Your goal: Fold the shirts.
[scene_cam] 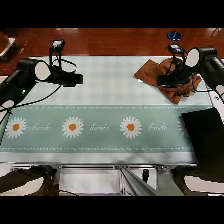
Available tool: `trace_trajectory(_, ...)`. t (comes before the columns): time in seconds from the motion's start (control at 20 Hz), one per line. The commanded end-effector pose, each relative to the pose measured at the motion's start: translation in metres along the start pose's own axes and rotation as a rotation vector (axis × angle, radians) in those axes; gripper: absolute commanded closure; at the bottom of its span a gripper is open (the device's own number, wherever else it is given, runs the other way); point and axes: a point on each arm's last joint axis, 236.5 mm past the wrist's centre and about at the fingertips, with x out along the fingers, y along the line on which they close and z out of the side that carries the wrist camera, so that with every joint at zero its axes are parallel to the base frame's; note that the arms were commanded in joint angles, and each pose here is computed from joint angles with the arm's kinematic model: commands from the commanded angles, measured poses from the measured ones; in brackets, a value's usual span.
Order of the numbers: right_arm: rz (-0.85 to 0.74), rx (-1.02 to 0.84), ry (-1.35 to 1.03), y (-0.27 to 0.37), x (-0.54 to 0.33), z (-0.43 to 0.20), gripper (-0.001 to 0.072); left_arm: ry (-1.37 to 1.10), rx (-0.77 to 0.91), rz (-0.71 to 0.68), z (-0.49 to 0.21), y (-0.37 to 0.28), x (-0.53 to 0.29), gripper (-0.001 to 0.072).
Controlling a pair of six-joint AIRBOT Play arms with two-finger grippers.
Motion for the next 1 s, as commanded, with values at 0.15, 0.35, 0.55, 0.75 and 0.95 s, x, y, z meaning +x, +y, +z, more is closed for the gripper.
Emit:
trace_trajectory(0.15, 0.0, -0.001, 0.0, 0.0, 0.0, 0.0, 0.0694, -0.001, -0.001, 0.0, 0.001, 0.0, 0.0, 0.0688)
trace_trajectory(0.35, 0.0, -0.001, 0.0, 0.0, 0.0, 0.0, 0.0694, -0.001, -0.001, 0.0, 0.001, 0.0, 0.0, 0.0688)
trace_trajectory(0.55, 0.0, -0.001, 0.0, 0.0, 0.0, 0.0, 0.0694, -0.001, -0.001, 0.0, 0.001, 0.0, 0.0, 0.0688)
trace_trajectory(0.75, 0.0, -0.001, 0.0, 0.0, 0.0, 0.0, 0.0694, -0.002, -0.001, 0.0, 0.001, 0.0, 0.0, 0.0688)
trace_trajectory(0.95, -0.007, -0.012, -0.107, -0.001, -0.001, 0.025, 0.0694, -0.005, 0.0, 0.0, 0.001, 0.0, 0.0, 0.0688)
